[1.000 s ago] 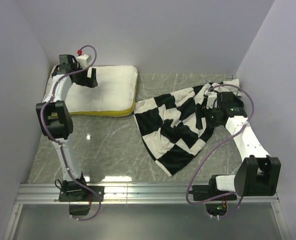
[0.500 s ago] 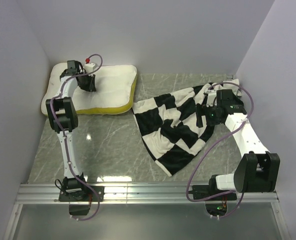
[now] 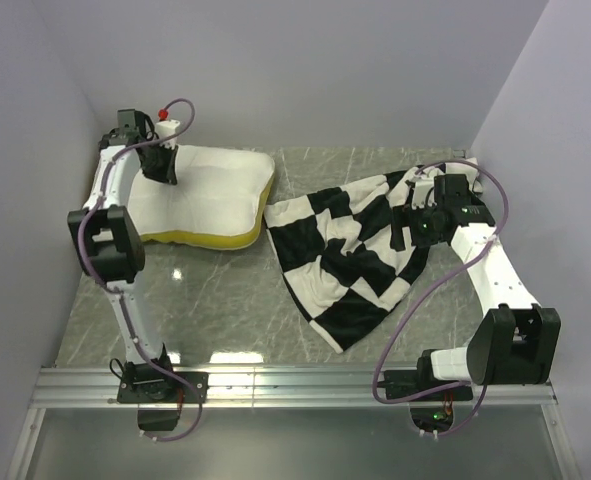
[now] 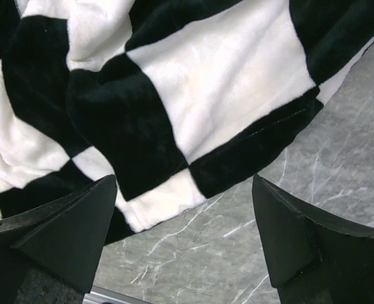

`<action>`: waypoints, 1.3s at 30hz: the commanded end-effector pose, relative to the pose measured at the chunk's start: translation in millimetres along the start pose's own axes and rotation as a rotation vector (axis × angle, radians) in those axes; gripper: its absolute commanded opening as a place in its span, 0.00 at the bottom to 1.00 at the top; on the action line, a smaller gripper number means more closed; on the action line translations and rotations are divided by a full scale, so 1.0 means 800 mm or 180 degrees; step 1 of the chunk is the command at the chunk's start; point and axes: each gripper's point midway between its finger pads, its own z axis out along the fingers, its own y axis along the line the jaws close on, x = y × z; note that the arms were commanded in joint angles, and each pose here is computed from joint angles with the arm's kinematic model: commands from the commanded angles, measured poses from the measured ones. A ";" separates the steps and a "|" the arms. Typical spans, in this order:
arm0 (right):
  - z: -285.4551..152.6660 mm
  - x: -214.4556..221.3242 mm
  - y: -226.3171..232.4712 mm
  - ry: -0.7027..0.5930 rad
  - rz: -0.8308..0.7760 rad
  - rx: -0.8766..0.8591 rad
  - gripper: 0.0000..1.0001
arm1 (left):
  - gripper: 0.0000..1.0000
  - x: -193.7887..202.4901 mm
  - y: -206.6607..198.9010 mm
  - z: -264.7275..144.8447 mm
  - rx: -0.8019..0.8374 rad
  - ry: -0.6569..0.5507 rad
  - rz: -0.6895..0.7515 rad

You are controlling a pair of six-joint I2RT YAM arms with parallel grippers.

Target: Put the pillow into the pillowcase

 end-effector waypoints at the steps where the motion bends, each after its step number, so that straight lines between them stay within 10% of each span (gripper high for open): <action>1: -0.016 -0.027 0.007 -0.0208 -0.0064 -0.0072 0.93 | 0.00 0.000 -0.025 -0.099 -0.0185 -0.0078 -0.0312; 10: -0.009 -0.038 0.030 -0.0216 -0.0141 -0.0247 0.91 | 0.00 0.100 -0.118 -0.135 -0.0100 -0.0156 -0.1255; 15: -0.007 -0.040 0.032 -0.0208 -0.0127 -0.0275 0.91 | 0.00 0.121 -0.231 -0.128 0.0440 -0.0211 -0.0916; 18: -0.008 -0.038 0.033 -0.0173 -0.0184 -0.0304 0.93 | 0.47 0.131 -0.264 -0.131 0.0752 -0.0045 -0.0083; 20: -0.008 -0.031 0.036 -0.0119 -0.0217 -0.0350 0.95 | 0.98 0.124 -0.270 -0.147 0.1001 -0.0056 0.0499; 25: -0.004 -0.024 0.040 -0.0082 -0.0223 -0.0413 0.98 | 0.99 0.096 -0.269 -0.168 0.1251 -0.0305 0.1673; 39: 0.009 -0.021 0.041 0.0016 -0.0121 -0.0369 0.98 | 0.99 0.199 -0.317 0.012 0.1502 0.0452 0.2156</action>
